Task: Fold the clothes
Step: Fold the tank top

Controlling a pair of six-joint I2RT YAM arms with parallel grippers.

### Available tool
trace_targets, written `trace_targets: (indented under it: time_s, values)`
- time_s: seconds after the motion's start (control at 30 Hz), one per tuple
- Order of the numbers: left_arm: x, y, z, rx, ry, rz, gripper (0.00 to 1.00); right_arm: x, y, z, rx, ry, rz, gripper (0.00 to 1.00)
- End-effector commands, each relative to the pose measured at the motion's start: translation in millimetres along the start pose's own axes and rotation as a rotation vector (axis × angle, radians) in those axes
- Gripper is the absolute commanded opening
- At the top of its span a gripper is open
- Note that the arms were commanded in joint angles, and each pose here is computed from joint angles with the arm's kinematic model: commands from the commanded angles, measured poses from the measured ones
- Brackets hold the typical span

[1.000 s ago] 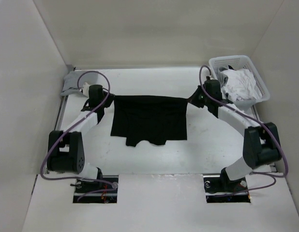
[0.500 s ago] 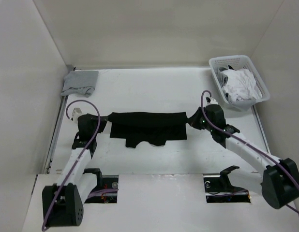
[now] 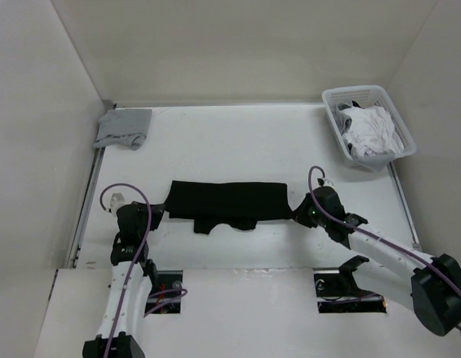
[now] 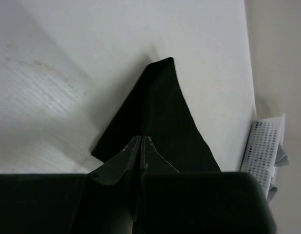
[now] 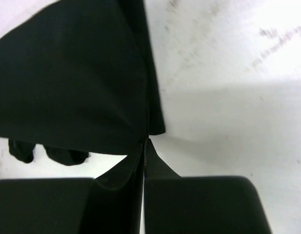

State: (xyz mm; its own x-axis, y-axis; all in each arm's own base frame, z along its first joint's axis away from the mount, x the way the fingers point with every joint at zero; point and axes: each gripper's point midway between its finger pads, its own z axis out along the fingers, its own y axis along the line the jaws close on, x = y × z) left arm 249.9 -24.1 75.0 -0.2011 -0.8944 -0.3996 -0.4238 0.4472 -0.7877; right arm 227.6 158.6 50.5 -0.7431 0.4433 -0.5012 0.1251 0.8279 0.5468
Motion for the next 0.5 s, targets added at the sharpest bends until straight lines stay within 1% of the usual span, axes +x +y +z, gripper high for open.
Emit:
trace_targets:
  time_s: [0.0, 0.03, 0.07, 0.13, 0.17, 0.23, 0.27, 0.3, 0.33, 0.4, 0.43, 0.47]
  values:
    - [8.3, 15.0, -6.1, -0.03, 0.03, 0.008, 0.01, -3.4, -1.8, 0.6, 0.027, -0.026, 0.061, 0.03]
    - [9.7, 17.4, -6.7, -0.04, 0.033, 0.017, 0.02, -0.8, -4.4, 1.9, 0.041, -0.015, 0.061, 0.03]
    - [11.1, 18.9, -7.6, -0.048, 0.039, 0.025, 0.03, 0.4, -6.1, 2.9, 0.052, -0.011, 0.065, 0.06]
    - [10.1, 16.0, -10.7, -0.045, 0.041, 0.045, 0.09, 0.9, -11.5, 4.5, 0.076, -0.017, 0.078, 0.16]
    - [8.0, 15.6, -13.3, -0.056, 0.038, 0.062, 0.15, 0.0, -13.3, 4.4, 0.086, -0.023, 0.077, 0.21]
    - [-5.2, 15.4, -20.0, -0.104, -0.011, 0.098, 0.34, -7.5, -11.8, 0.5, 0.089, -0.052, 0.07, 0.34]
    - [-12.2, 11.5, -22.8, -0.111, -0.042, 0.119, 0.45, -12.6, -10.6, -2.6, 0.09, -0.071, 0.065, 0.37]
    - [-16.7, 7.0, -24.7, -0.104, -0.065, 0.135, 0.49, -16.9, -8.2, -7.4, 0.092, -0.082, 0.054, 0.39]
    - [-23.3, -0.2, -28.7, -0.092, -0.097, 0.148, 0.51, -21.9, -2.7, -12.8, 0.086, -0.097, 0.042, 0.41]
    - [-37.7, -22.2, -37.8, -0.039, -0.163, 0.178, 0.5, -27.9, 11.6, -23.9, 0.064, -0.116, 0.002, 0.41]
    - [-41.3, -34.1, -40.9, -0.003, -0.182, 0.192, 0.46, -32.0, 19.9, -29.1, 0.054, -0.127, -0.021, 0.41]
    - [-41.2, -48.9, -40.9, 0.046, -0.183, 0.204, 0.41, -34.1, 28.8, -33.3, 0.04, -0.133, -0.043, 0.35]
